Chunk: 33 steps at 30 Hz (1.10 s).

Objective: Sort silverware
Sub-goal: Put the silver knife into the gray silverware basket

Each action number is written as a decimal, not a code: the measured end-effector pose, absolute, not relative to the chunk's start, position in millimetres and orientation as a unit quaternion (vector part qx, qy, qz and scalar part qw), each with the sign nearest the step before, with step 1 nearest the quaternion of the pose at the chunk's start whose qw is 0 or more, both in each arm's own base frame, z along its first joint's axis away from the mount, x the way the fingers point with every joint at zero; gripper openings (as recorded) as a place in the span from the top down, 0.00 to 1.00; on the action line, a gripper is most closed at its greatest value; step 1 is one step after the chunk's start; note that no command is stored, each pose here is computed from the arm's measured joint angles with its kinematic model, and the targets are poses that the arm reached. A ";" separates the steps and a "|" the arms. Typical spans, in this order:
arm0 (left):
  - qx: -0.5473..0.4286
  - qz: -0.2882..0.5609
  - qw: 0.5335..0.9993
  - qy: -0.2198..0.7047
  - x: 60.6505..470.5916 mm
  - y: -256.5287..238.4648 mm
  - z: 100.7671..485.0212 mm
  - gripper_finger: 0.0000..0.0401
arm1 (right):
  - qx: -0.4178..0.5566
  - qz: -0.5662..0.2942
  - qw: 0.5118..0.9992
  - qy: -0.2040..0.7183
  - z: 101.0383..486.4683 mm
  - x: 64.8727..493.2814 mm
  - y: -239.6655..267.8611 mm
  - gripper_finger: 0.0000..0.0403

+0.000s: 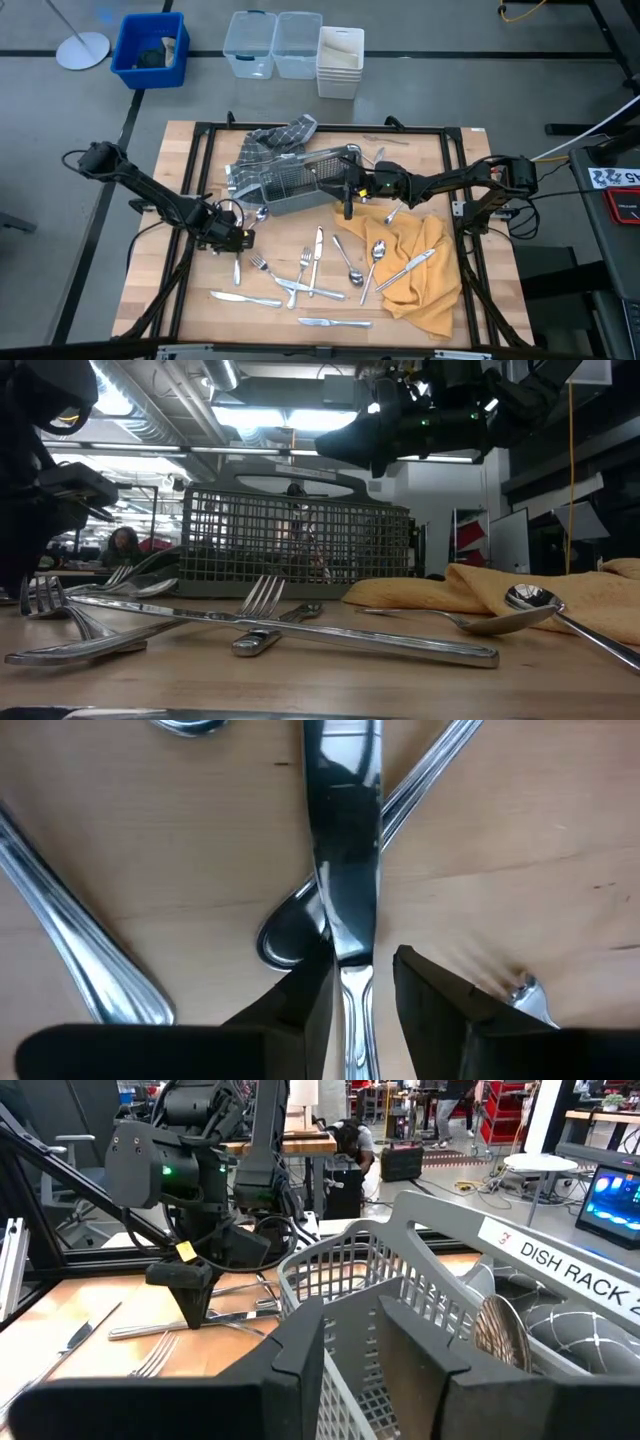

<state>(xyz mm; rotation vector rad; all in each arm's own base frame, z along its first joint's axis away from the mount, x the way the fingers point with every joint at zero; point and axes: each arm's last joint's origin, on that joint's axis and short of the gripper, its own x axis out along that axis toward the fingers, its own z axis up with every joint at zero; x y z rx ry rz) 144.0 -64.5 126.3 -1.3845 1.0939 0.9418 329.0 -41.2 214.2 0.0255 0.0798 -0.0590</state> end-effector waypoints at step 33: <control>-0.548 0.377 0.554 0.501 143.6 -65.6 122.9 0.86 | 0.013 -0.016 0.999 0.041 213.8 329.1 -40.4 0.76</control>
